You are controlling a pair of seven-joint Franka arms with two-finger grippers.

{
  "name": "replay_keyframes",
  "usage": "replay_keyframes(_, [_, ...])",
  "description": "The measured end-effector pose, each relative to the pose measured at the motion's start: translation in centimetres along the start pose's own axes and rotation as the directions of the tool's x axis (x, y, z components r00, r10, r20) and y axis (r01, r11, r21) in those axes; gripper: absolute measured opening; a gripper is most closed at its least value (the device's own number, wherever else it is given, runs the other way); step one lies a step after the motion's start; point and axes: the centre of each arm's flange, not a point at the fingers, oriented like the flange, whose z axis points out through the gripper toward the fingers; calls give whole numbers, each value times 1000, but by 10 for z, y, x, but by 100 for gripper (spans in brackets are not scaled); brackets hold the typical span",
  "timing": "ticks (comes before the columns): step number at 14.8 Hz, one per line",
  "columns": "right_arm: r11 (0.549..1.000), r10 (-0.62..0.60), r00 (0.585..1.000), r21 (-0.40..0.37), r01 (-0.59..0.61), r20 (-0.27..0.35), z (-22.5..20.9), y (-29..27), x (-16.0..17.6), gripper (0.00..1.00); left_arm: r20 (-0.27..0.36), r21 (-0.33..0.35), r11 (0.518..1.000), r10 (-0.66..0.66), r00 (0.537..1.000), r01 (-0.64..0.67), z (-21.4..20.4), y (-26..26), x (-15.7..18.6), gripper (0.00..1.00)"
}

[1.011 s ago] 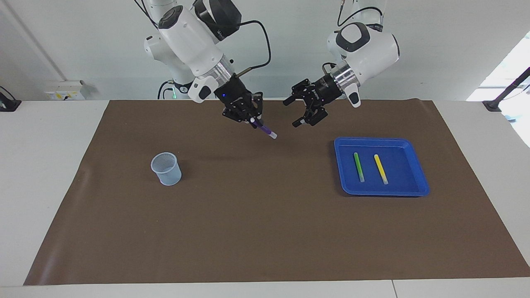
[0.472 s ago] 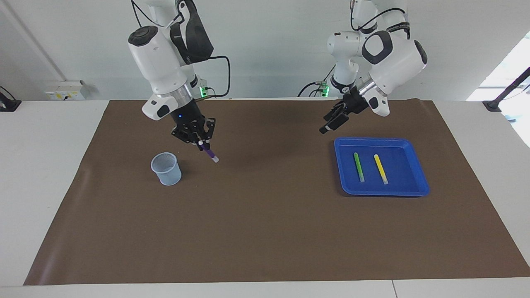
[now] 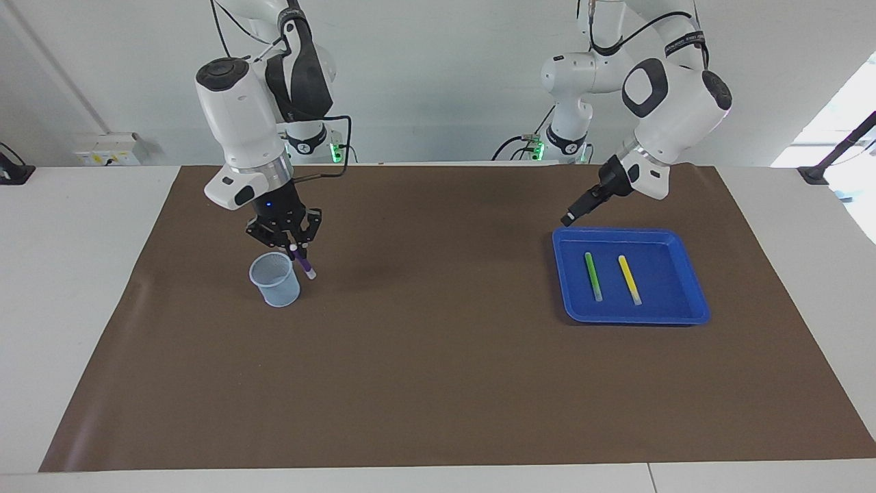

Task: Transfer and insert pens with both arms
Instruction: 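Carry the purple pen into the cup while the left gripper reaches yellow pen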

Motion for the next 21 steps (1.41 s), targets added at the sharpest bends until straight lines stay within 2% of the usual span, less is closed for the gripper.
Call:
replay_keyframes(3, [1000,9,999,-27,-8,40,15,16,-17,18,-36,113,986,131,991,-127,27,-20,25,100])
replay_keyframes(5, [999,11,998,-30,-9,59,22,18,-26,18,-40,156,968,205,978,-196,48,-25,41,100])
replay_keyframes(10, [999,22,998,-28,-20,55,44,25,-38,18,-46,168,933,330,943,-319,91,-47,82,100])
replay_keyframes(16, [998,55,998,-27,-54,39,72,42,-54,18,-14,213,891,412,911,-400,117,-49,103,95])
replay_keyframes(18, [998,55,998,-27,-54,36,71,43,-54,33,1,212,888,418,909,-408,118,-49,102,93])
replay_keyframes(21, [998,51,998,-27,-50,24,69,41,-51,65,38,207,887,414,910,-412,121,-50,99,93])
